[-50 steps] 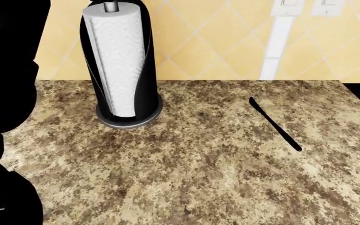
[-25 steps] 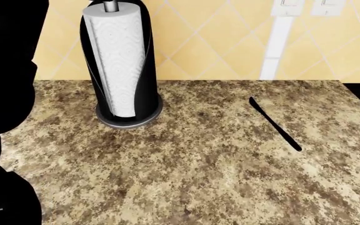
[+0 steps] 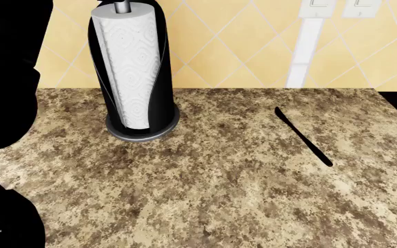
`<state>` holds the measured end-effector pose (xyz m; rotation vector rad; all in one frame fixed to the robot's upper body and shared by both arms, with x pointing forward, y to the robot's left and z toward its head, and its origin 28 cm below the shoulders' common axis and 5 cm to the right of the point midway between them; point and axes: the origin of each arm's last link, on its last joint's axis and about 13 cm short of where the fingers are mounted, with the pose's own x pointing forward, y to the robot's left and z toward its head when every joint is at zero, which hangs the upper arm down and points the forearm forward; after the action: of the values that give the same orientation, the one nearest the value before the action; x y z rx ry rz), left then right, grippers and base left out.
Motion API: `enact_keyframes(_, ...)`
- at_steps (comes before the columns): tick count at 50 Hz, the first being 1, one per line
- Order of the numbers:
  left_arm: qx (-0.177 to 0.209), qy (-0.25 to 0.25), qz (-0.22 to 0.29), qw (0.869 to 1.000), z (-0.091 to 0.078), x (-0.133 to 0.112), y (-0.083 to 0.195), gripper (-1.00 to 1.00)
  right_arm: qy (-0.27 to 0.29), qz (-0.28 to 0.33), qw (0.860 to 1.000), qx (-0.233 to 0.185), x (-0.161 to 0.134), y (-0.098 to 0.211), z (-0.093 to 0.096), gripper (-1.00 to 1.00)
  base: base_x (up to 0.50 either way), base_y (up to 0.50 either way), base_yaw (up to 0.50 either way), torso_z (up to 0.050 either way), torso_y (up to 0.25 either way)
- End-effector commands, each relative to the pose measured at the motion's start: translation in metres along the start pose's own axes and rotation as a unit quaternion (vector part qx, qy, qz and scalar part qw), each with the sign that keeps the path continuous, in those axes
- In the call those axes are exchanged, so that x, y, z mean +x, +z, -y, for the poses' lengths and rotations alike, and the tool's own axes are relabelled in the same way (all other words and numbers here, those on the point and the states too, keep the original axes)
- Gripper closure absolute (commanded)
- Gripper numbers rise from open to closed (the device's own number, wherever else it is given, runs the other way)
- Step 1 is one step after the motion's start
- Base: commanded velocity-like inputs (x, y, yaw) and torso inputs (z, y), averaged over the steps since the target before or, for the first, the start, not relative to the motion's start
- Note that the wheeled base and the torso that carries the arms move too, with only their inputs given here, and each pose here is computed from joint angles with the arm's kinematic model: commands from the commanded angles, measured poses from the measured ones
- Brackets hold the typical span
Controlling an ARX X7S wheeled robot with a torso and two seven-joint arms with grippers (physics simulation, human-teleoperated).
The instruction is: Pick the canned food and bar from the counter and place them in the cabinets closest to them.
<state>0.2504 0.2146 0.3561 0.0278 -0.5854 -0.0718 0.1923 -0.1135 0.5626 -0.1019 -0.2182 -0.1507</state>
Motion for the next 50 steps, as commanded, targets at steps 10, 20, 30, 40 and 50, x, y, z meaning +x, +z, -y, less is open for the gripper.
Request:
enact_keyframes(10, 0.0, 0.0, 0.004, 1.0, -0.001, -0.001, 0.002, -1.0, -0.009, 0.053, 0.998, -0.009, -0.003, 0.008, -0.001, -1.0, 0.0, 0.0, 0.0, 0.0, 0.0)
enact_keyframes(20, 0.0, 0.001, 0.008, 1.0, -0.003, -0.002, 0.005, -1.0, 0.003, 0.118, 0.993, -0.017, -0.006, 0.025, -0.009, -1.0, 0.0, 0.0, 0.0, 0.0, 0.0)
enact_keyframes(30, 0.002, 0.0, 0.01, 1.0, -0.003, -0.002, 0.006, -1.0, 0.003, 0.147, 0.989, -0.025, -0.02, 0.032, -0.005, -1.0, -0.02, 0.0, 0.0, 0.0, 0.0)
enact_keyframes(40, 0.002, 0.001, 0.01, 1.0, -0.003, -0.002, 0.005, -1.0, 0.008, 0.136, 0.99, -0.032, -0.018, 0.031, -0.005, -1.0, -0.47, 0.0, 0.0, 0.0, 0.0)
enact_keyframes(50, 0.002, 0.001, 0.009, 1.0, -0.003, -0.003, 0.004, -1.0, 0.013, 0.137, 0.99, -0.033, -0.019, 0.031, -0.004, -1.0, -0.5, 0.0, 0.0, 0.0, 0.0)
